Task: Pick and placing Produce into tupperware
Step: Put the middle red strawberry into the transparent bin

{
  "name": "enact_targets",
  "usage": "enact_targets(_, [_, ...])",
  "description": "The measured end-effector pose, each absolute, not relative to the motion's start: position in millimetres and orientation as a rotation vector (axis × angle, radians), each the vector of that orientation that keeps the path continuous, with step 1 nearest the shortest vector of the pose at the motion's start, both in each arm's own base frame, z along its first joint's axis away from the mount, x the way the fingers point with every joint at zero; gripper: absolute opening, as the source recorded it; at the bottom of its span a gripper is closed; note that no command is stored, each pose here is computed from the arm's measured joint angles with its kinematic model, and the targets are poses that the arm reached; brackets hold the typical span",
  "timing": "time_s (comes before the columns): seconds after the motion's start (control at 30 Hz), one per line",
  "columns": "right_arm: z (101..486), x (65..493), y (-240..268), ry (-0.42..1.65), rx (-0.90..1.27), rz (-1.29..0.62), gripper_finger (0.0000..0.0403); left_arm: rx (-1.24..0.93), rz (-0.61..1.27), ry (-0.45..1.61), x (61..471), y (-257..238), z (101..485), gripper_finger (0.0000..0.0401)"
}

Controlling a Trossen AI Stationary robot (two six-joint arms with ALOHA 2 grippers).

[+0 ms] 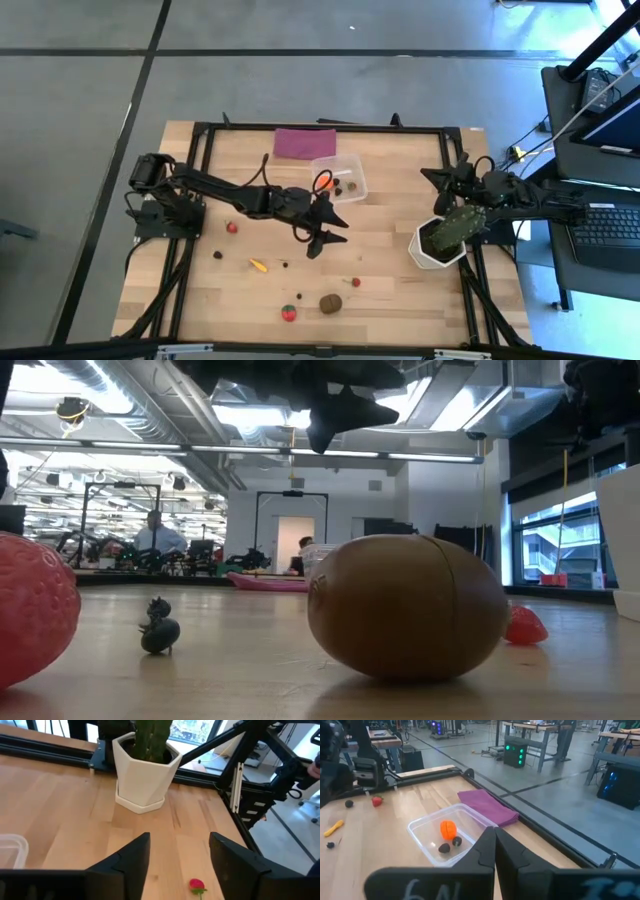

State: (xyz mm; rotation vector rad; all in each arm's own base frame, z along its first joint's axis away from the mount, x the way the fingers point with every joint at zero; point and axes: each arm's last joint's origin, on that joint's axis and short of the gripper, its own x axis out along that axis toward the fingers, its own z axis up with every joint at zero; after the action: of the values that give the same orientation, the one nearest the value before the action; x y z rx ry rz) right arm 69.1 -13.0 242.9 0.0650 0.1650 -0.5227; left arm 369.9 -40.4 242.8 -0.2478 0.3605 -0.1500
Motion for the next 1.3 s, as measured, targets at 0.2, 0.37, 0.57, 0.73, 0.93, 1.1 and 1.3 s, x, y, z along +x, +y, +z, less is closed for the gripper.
enact_targets(0.2, [242.8,69.1,-13.0,0.166,0.061,-0.522,0.0004,-0.228,-0.176,0.385,372.0,-49.5,234.8,0.0253])
enact_targets(0.37, [242.3,68.9,-13.1,0.172,0.060,-0.523,0.0004,-0.213,-0.173,0.412,373.8,-52.0,226.8,0.0276])
enact_targets(0.57, [242.2,68.9,-13.1,0.172,0.063,-0.524,0.0004,-0.075,-0.192,0.394,374.1,-51.7,227.1,0.0273])
enact_targets(0.73, [242.2,68.7,-13.4,0.171,0.064,-0.540,0.0004,0.002,-0.179,0.444,383.7,-52.6,201.9,0.0269])
enact_targets(0.93, [241.3,68.5,-13.4,0.174,0.081,-0.542,0.0004,0.092,-0.240,0.483,410.5,-68.6,171.9,0.0269])
enact_targets(1.1, [240.7,68.4,-13.5,0.180,0.082,-0.544,0.0004,0.197,-0.326,0.476,430.5,-98.1,156.6,0.0269])
enact_targets(1.3, [240.8,68.4,-13.5,0.180,0.081,-0.544,0.0004,0.203,-0.368,0.485,445.5,-122.8,146.1,0.0269])
